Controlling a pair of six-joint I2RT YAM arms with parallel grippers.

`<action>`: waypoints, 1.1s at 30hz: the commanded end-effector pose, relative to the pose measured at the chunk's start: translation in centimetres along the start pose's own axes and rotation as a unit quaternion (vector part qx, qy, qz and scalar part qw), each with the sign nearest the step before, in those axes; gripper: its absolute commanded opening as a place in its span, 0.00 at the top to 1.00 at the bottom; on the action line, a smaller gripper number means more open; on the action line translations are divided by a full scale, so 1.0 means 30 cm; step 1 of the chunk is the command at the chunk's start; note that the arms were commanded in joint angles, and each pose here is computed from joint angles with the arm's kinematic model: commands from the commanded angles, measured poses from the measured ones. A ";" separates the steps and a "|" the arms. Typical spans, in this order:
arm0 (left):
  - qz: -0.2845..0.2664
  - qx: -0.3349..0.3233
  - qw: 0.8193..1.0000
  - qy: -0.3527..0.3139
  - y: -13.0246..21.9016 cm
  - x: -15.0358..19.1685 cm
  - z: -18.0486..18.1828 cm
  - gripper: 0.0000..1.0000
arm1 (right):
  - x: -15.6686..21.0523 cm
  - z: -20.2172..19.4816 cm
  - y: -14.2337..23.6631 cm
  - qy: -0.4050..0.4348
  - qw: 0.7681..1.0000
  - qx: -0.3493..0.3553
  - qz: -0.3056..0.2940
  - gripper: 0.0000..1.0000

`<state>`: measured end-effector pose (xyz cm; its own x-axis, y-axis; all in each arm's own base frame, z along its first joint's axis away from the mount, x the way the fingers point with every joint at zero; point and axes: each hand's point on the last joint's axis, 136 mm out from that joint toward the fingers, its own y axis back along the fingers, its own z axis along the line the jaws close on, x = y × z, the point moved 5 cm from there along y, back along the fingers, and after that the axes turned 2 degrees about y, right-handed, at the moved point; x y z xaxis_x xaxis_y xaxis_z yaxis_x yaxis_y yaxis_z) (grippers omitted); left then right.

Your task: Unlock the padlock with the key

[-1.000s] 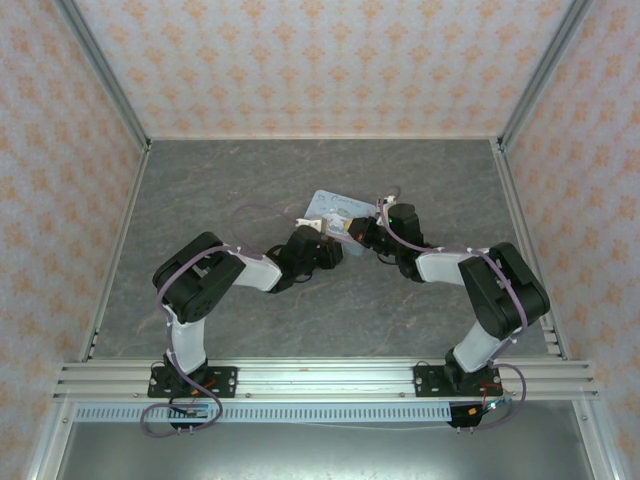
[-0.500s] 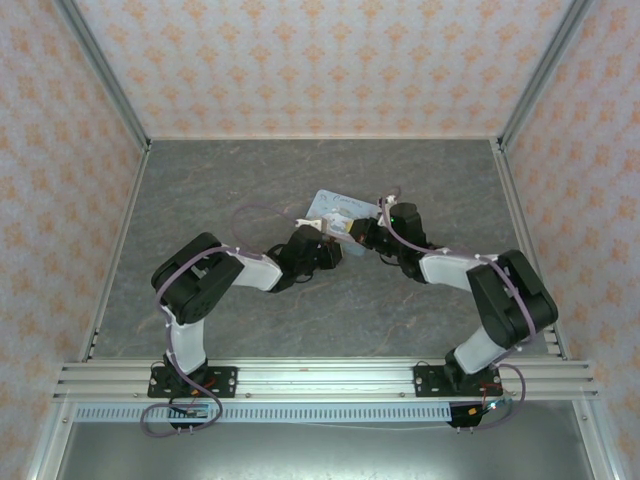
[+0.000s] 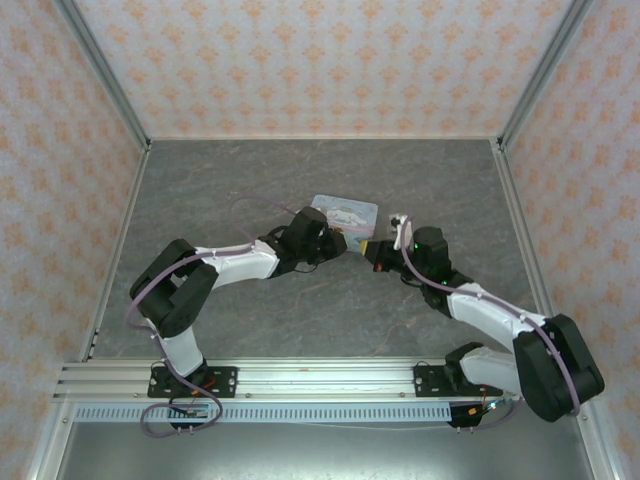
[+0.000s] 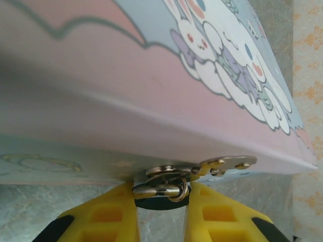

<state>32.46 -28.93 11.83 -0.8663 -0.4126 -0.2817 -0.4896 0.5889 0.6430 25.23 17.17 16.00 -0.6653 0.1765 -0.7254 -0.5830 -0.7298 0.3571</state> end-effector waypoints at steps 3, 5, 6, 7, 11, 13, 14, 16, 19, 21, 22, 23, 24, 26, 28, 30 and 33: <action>0.024 0.029 0.996 0.075 0.041 0.006 -0.081 0.89 | 0.047 0.015 0.051 0.063 0.997 -0.028 -0.016 1.00; 0.026 0.035 0.995 0.092 0.047 0.005 -0.088 0.91 | 0.068 0.009 0.057 0.073 0.997 -0.029 -0.017 1.00; 0.027 0.039 0.993 0.104 0.050 0.006 -0.091 0.92 | 0.076 0.004 0.058 0.077 0.997 -0.027 -0.017 1.00; 0.029 0.044 0.992 0.113 0.052 0.007 -0.097 0.92 | 0.082 0.001 0.058 0.081 0.996 -0.028 -0.016 1.00; 0.034 0.062 0.988 0.139 0.062 0.009 -0.113 0.93 | 0.092 -0.009 0.054 0.087 0.996 -0.027 -0.021 1.00; 0.034 0.071 0.986 0.149 0.068 0.008 -0.120 0.93 | 0.090 -0.010 0.049 0.087 0.996 -0.028 -0.024 1.00; 0.033 0.073 0.985 0.153 0.072 0.008 -0.122 0.93 | 0.091 -0.012 0.045 0.086 0.996 -0.028 -0.024 1.00; 0.034 0.076 0.984 0.157 0.078 0.007 -0.126 0.93 | 0.089 -0.014 0.036 0.084 0.996 -0.030 -0.026 1.00; 0.035 0.083 0.983 0.160 0.091 0.004 -0.141 0.93 | 0.081 -0.015 0.021 0.078 0.996 -0.035 -0.033 1.00; 0.037 0.086 0.983 0.160 0.100 0.003 -0.150 0.93 | 0.068 -0.015 0.011 0.075 0.996 -0.036 -0.039 1.00; 0.037 0.087 0.982 0.161 0.103 0.004 -0.151 0.93 | 0.060 -0.010 0.010 0.077 0.995 -0.039 -0.043 1.00; 0.037 0.090 0.982 0.161 0.107 0.001 -0.156 0.93 | 0.063 -0.017 -0.002 0.073 0.996 -0.038 -0.040 1.00; 0.038 0.090 0.982 0.161 0.109 0.003 -0.157 0.93 | 0.057 -0.015 -0.006 0.073 0.996 -0.041 -0.043 1.00; 0.038 0.092 0.982 0.160 0.115 0.002 -0.161 0.93 | 0.052 -0.017 -0.015 0.071 0.996 -0.041 -0.044 1.00; 0.037 0.092 0.982 0.161 0.118 0.001 -0.162 0.93 | 0.046 -0.019 -0.023 0.073 0.996 -0.041 -0.044 1.00; 0.038 0.093 0.982 0.162 0.119 0.001 -0.164 0.93 | 0.045 -0.022 -0.029 0.072 0.996 -0.039 -0.044 1.00; 0.038 0.090 0.982 0.164 0.119 0.003 -0.160 0.93 | 0.038 -0.026 -0.035 0.072 0.996 -0.036 -0.049 1.00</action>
<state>31.41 -29.71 14.94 -0.8297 -0.5577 0.0242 -0.4439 0.6854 0.5773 24.38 17.12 12.18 -0.6029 0.1195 -0.7888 -0.5742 -0.7514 0.3251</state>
